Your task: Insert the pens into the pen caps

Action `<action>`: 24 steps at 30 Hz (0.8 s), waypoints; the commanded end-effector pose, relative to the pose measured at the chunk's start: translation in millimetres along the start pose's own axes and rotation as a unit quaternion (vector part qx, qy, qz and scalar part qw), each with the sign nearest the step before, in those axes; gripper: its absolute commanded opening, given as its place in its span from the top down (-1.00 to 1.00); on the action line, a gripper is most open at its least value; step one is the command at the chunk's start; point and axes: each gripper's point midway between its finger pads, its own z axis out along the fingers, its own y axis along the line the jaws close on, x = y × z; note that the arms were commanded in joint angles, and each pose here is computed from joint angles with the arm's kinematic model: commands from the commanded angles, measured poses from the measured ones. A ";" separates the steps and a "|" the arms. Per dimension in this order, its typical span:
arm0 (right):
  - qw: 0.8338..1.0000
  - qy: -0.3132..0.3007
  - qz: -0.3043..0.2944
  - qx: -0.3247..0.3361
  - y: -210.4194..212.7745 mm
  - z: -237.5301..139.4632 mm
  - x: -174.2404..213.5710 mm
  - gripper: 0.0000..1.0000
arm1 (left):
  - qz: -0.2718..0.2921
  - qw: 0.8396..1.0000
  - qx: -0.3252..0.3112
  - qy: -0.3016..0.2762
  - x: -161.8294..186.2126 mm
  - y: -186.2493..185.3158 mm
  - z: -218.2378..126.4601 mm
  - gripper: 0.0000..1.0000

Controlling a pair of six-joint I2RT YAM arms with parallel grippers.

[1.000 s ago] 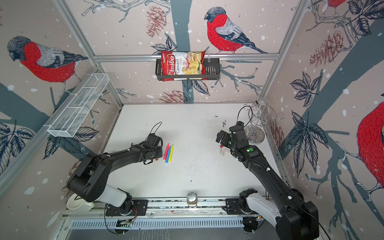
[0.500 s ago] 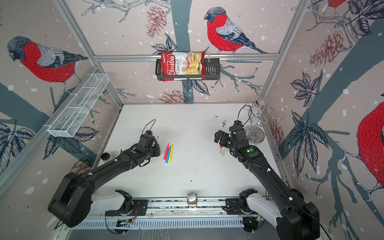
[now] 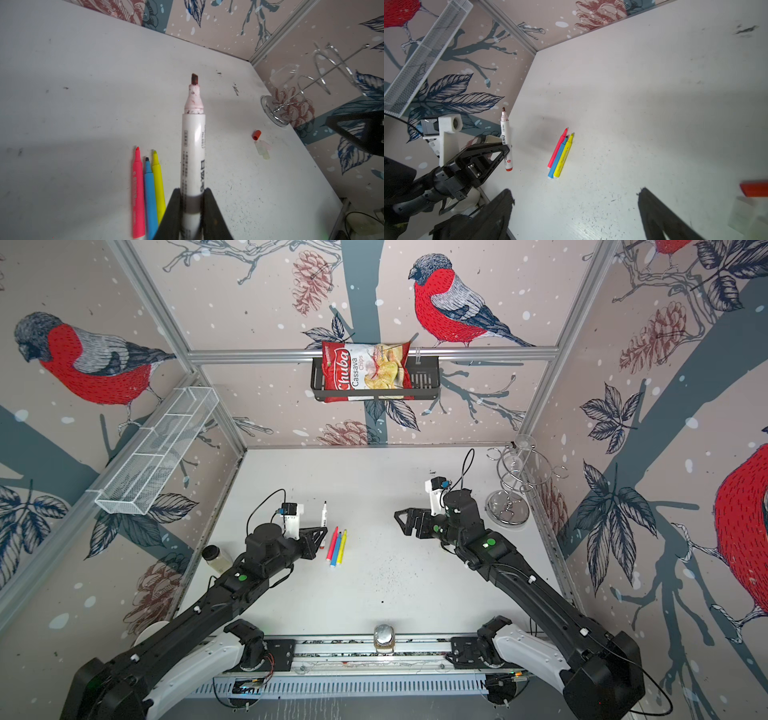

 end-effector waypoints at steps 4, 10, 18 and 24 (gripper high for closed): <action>0.995 0.000 -0.043 -0.089 49.3 6.7 -1.6 -0.90 | 0.020 0.994 0.096 -0.042 -17.1 -47.5 -7.3 0.64; 0.992 0.013 -0.060 -0.113 70.7 17.7 4.8 -0.85 | 0.026 0.992 0.116 -0.041 -14.0 -66.1 -2.0 0.63; 0.990 0.026 -0.062 -0.125 81.5 34.8 9.4 -0.67 | 0.033 0.989 0.140 -0.040 -13.3 -90.1 3.2 0.64; 0.989 0.032 -0.065 -0.131 89.2 41.7 12.4 -0.52 | 0.034 0.987 0.153 -0.036 -9.8 -101.0 6.3 0.64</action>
